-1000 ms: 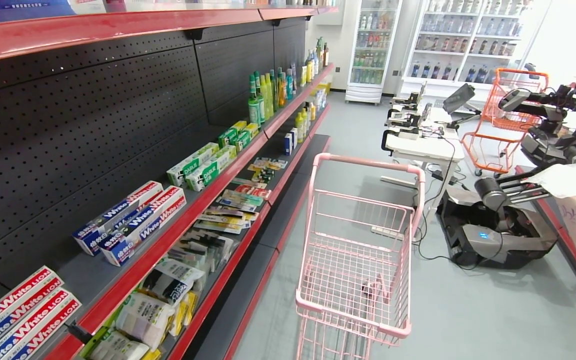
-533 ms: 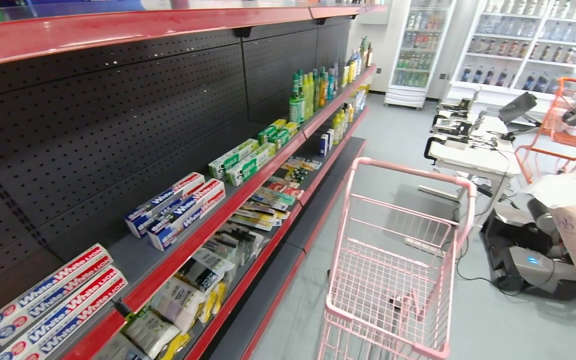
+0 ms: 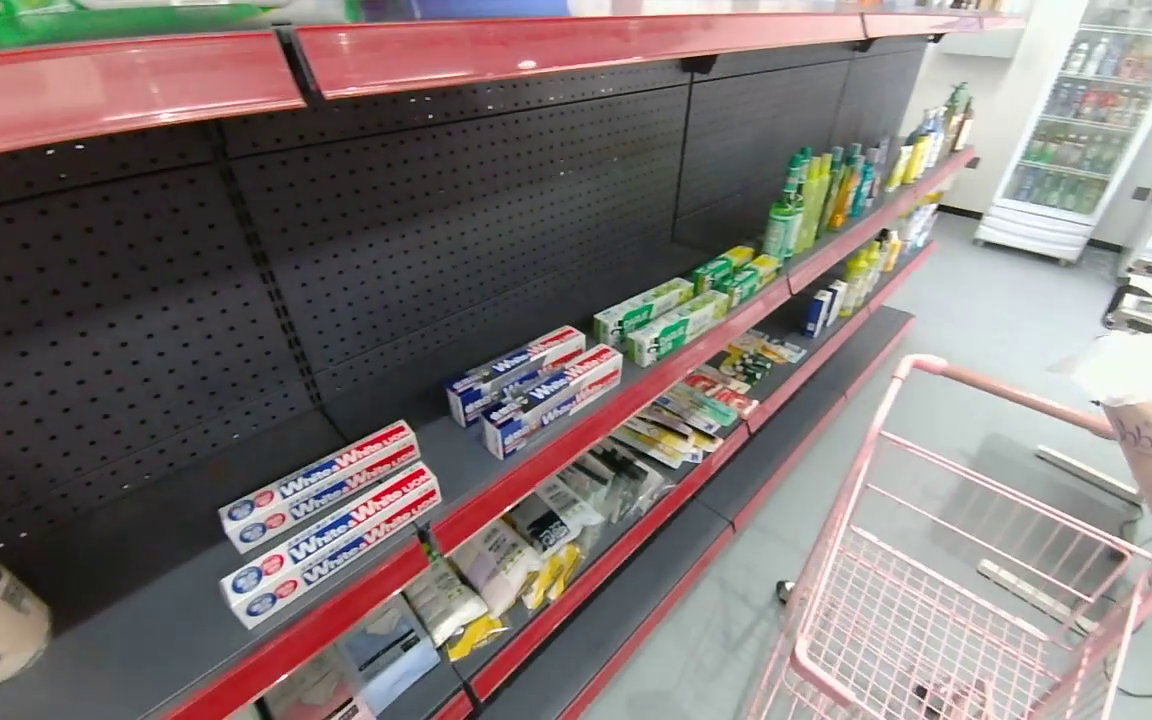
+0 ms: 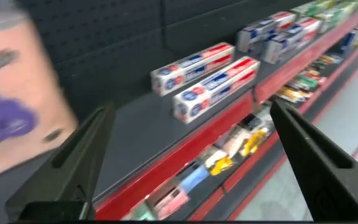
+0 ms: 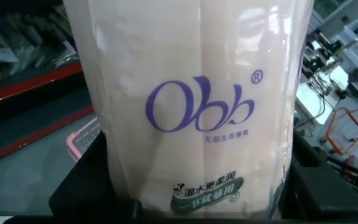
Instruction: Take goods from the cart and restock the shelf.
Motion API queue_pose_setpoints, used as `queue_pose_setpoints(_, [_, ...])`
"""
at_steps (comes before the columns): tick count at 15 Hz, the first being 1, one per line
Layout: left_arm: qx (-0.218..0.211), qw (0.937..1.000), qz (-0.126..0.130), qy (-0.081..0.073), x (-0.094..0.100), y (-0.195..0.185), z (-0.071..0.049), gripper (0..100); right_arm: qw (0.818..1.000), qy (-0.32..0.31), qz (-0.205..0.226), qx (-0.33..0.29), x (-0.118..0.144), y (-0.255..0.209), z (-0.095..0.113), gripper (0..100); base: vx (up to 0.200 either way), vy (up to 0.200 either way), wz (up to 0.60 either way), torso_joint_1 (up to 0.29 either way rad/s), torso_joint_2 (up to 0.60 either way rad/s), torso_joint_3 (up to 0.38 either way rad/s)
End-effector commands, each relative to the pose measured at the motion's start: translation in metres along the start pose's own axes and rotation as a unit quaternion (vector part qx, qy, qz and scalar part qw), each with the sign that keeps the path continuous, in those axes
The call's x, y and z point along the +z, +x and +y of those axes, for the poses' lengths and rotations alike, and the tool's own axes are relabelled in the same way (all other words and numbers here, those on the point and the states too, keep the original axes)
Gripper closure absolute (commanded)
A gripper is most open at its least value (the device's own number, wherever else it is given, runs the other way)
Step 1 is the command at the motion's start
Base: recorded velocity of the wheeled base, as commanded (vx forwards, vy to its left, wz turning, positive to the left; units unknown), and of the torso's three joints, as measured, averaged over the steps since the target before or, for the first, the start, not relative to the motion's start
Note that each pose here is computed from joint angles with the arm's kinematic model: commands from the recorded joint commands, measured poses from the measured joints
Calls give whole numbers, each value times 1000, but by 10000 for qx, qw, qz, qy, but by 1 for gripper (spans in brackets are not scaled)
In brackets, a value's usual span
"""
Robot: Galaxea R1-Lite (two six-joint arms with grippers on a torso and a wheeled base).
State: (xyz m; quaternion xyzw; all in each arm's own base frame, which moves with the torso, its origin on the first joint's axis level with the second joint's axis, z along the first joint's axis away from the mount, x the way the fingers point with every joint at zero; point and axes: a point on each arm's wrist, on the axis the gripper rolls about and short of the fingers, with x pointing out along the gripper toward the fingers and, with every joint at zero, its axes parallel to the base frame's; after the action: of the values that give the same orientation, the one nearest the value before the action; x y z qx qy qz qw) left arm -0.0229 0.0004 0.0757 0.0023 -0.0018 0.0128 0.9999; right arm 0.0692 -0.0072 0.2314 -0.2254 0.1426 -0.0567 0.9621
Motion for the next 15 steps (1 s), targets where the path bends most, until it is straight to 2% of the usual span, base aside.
queue_pose_setpoints(1, [3,10000,3,0,0,0,0,0,10000,-58,7,21,-1,0,1,100,0,0,600,2,2,2])
queue_pose_setpoints(15, [3,10000,3,0,0,0,0,0,9997,-146,-50,193,0,1,3,100,0,0,600,2,3,3])
